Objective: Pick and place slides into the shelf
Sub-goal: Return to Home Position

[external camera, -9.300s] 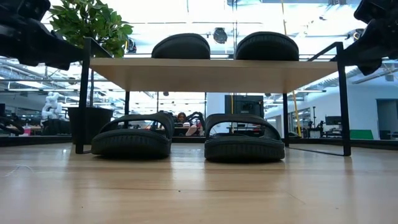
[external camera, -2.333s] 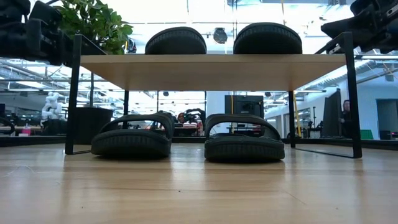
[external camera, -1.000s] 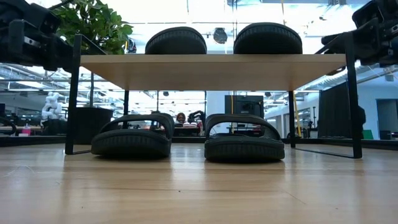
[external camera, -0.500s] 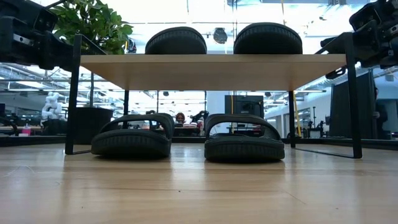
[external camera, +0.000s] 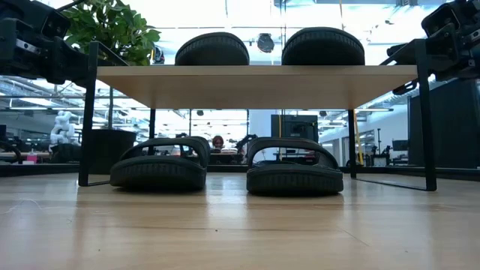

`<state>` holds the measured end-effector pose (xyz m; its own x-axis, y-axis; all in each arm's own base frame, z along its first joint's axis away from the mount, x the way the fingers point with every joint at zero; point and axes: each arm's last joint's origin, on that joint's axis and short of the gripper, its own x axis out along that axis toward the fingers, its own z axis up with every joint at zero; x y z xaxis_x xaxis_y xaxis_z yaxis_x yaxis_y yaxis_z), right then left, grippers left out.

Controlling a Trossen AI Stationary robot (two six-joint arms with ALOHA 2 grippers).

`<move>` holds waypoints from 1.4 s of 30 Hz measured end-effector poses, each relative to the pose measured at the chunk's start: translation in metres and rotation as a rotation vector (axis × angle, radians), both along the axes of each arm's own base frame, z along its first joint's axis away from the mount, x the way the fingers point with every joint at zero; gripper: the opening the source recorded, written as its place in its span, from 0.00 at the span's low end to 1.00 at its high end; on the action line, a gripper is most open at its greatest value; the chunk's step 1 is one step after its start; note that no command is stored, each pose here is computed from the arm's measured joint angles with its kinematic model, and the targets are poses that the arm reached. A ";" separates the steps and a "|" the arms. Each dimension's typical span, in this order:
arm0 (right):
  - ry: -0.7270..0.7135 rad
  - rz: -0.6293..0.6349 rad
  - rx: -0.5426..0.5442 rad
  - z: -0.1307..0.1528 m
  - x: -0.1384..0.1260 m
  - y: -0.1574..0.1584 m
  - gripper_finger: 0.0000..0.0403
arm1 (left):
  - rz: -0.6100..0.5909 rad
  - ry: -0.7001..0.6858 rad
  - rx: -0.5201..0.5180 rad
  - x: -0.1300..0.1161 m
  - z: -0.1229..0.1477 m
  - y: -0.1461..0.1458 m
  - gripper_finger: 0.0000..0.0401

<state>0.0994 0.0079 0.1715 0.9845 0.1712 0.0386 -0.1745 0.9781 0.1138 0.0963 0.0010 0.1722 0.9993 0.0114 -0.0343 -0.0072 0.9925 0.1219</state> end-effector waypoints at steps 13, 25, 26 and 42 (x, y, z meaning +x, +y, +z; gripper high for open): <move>-0.004 0.000 0.000 0.000 0.000 0.000 0.00 | 0.000 0.000 0.003 0.000 0.000 0.000 0.01; -0.004 0.000 0.000 0.000 0.000 0.000 0.00 | 0.000 0.000 0.003 0.000 0.000 0.000 0.06; -0.004 0.000 0.000 0.000 0.000 0.000 0.00 | 0.000 0.000 0.004 0.000 0.000 0.000 0.06; -0.005 0.000 0.000 0.000 0.000 0.000 0.00 | 0.000 0.000 0.003 0.000 0.000 0.000 0.05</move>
<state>0.0993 0.0079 0.1720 0.9843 0.1714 0.0431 -0.1752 0.9780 0.1132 0.0963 0.0010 0.1722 0.9993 0.0114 -0.0344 -0.0070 0.9921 0.1253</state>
